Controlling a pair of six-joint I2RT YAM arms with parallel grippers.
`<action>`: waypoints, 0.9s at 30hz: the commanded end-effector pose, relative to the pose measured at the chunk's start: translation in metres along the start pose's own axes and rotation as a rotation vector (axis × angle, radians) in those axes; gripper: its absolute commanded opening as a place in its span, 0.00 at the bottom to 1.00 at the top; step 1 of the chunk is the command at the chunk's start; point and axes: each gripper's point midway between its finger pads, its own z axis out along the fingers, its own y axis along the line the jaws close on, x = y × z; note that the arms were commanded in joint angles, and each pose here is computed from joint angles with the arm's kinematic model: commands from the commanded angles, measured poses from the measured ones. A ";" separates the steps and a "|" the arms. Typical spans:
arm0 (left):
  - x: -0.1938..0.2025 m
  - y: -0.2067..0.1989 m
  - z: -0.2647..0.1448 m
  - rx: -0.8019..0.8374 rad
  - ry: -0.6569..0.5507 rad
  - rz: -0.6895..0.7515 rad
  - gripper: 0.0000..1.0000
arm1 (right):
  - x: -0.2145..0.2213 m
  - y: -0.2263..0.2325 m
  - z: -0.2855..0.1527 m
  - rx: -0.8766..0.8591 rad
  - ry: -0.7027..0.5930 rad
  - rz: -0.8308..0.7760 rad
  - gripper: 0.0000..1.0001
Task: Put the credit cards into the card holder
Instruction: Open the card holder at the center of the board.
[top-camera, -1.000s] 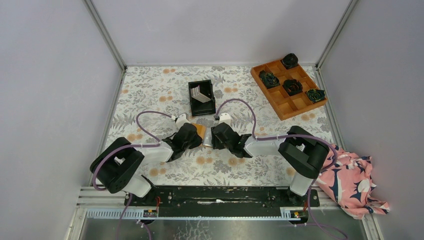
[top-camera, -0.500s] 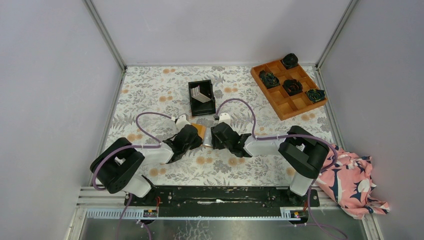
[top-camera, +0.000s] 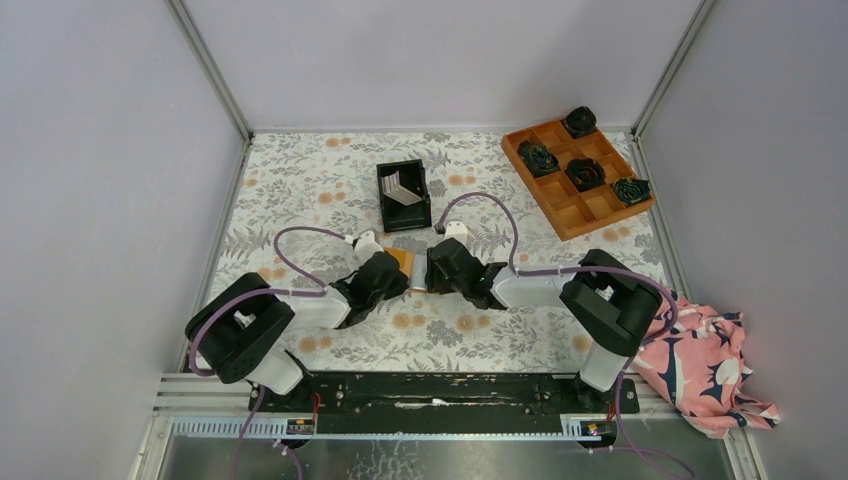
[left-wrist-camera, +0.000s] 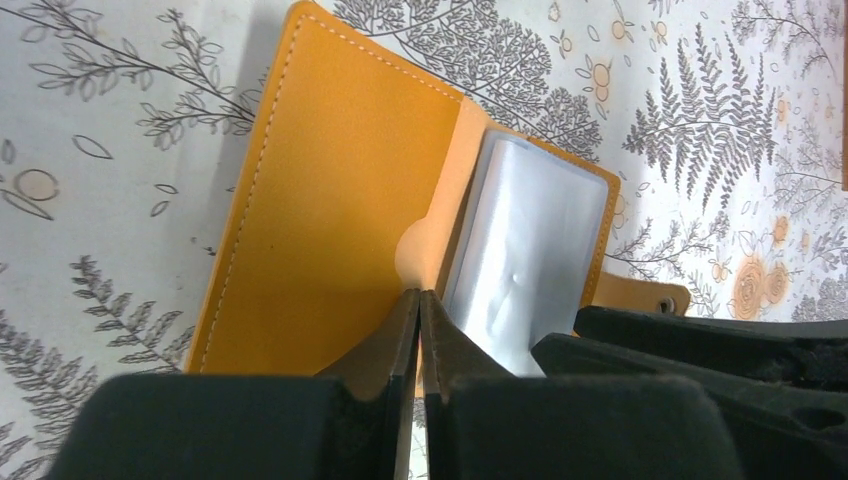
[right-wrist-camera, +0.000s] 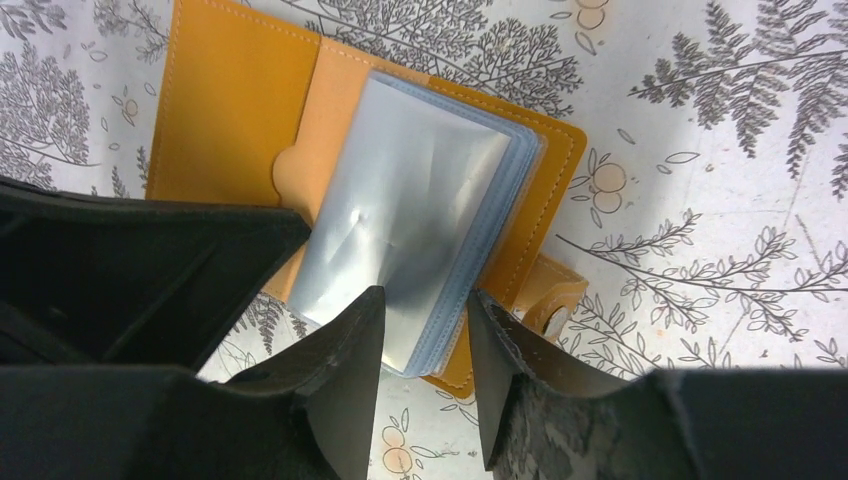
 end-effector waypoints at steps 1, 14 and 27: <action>0.077 0.077 -0.018 -0.219 0.279 0.113 0.08 | -0.033 0.020 -0.014 -0.075 -0.077 0.068 0.43; 0.081 0.075 -0.016 -0.214 0.284 0.116 0.07 | -0.036 0.018 -0.012 -0.080 -0.077 0.088 0.42; 0.086 0.083 -0.018 -0.229 0.290 0.117 0.07 | -0.050 0.004 -0.027 -0.001 -0.110 0.041 0.42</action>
